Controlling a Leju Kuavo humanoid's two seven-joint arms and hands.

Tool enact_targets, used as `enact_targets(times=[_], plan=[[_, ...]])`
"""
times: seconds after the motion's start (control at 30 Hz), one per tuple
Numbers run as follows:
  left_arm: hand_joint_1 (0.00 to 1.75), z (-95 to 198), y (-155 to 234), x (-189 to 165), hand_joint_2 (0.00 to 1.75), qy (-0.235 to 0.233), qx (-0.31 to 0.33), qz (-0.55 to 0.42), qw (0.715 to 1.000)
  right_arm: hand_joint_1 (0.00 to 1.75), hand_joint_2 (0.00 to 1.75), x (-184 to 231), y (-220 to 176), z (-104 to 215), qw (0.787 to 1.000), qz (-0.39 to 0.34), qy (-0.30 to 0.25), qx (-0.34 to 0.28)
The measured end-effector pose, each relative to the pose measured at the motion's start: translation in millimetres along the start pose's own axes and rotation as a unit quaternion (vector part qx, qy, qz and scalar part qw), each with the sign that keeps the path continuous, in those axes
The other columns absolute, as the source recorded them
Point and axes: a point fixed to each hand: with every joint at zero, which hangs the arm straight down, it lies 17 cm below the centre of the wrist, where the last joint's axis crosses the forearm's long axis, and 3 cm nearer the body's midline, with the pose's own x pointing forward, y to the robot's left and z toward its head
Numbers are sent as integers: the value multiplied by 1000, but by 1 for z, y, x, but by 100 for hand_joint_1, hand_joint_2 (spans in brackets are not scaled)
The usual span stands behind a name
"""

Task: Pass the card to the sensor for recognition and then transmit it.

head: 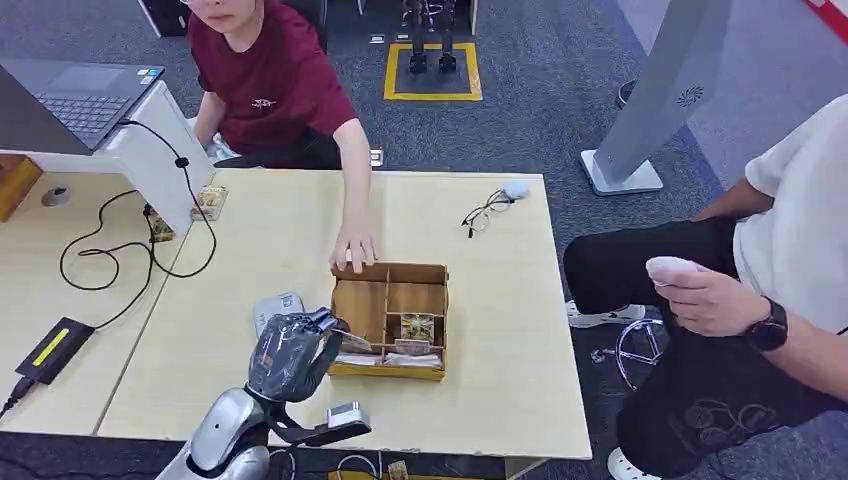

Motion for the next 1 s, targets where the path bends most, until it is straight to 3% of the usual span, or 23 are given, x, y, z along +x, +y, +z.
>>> enact_targets(times=[0.13,0.4,1.0], plan=[[175,-13,12,-17,175,28,17,-21,999,0,175,0,1,0,1000,8,0,3],[175,-63,48,-88,175,97,53,-73,991,0,175,10,-3,-2,1000,18,-5,5],[175,-83,62,-141,175,158,66,-116,978,0,175,13,-4,-3,1000,28,-6,6]])
